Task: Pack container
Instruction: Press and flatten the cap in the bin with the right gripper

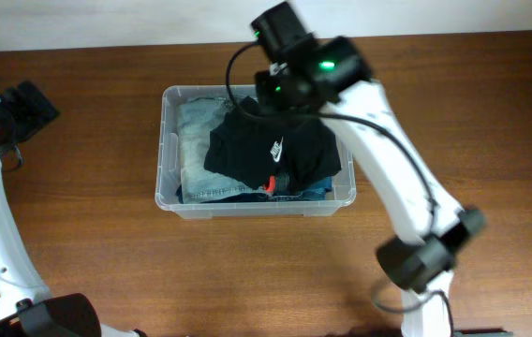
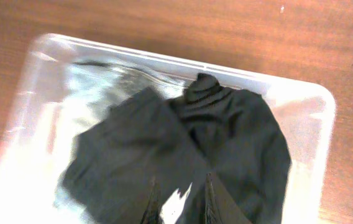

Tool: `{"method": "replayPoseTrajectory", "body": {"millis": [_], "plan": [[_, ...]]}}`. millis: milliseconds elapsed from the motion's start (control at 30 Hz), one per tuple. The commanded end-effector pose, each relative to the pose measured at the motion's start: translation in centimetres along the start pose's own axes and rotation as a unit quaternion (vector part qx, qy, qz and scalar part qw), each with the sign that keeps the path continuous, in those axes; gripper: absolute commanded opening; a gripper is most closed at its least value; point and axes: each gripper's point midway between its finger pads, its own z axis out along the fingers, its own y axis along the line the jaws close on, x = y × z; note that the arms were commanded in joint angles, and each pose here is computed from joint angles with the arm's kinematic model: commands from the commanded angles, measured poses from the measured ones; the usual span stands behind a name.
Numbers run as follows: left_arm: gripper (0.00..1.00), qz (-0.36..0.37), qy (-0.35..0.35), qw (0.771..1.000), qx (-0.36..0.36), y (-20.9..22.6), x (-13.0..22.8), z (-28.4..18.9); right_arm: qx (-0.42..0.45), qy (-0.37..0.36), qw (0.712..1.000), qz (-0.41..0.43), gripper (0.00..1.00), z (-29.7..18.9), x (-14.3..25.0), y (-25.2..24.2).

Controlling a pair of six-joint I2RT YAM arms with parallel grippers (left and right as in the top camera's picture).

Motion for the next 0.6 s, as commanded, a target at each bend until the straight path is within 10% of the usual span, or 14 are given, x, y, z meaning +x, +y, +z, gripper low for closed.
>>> {"method": "replayPoseTrajectory", "body": {"millis": [0, 567], "plan": [[0.99, -0.004, 0.007, 1.0, -0.006, 0.3, 0.2, 0.6, -0.054, 0.016, 0.998, -0.011, 0.17, -2.6, 1.4, 2.1], [0.99, -0.004, 0.007, 1.0, -0.006, 0.3, 0.2, 0.6, -0.019, 0.175, 0.984, -0.02, 0.12, 9.2, 12.8, 4.5]]}}
